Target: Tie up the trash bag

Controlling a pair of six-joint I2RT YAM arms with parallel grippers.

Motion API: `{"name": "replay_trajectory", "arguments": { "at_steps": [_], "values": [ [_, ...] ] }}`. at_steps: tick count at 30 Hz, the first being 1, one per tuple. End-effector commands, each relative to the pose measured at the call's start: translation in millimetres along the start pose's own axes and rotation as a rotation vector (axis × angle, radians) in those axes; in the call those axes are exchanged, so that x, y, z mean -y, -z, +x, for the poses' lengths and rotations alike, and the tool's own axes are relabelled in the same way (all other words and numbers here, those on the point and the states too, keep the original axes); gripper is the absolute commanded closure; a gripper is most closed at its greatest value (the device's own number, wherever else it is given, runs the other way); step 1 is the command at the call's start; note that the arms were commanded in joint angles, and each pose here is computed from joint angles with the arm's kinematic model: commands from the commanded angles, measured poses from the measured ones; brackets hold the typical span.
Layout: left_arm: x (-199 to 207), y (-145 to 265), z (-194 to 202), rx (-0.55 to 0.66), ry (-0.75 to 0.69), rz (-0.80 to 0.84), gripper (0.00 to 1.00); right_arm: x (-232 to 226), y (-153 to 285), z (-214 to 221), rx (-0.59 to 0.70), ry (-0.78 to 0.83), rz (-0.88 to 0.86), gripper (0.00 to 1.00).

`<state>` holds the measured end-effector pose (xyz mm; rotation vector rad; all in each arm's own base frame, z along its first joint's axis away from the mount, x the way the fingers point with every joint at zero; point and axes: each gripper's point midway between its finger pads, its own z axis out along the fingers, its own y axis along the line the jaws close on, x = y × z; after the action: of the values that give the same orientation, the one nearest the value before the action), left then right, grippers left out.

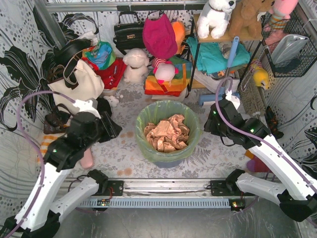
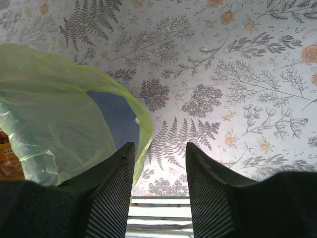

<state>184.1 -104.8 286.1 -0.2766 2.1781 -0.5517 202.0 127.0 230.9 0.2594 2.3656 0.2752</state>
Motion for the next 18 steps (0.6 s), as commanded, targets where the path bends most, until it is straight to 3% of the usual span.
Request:
{"name": "replay_trajectory", "arguments": {
  "at_steps": [1,14,18],
  "values": [
    [0,-36,44,-0.099,0.136,0.052,0.42,-6,3,-13,0.039,0.029,-0.012,0.55],
    [5,-89,119,-0.206,0.241,0.299,0.35,-12,3,-12,0.026,0.0,-0.026,0.56],
    [-3,-101,134,-0.243,0.241,0.276,0.35,-11,2,-12,0.028,-0.006,-0.021,0.56]
  ]
}}
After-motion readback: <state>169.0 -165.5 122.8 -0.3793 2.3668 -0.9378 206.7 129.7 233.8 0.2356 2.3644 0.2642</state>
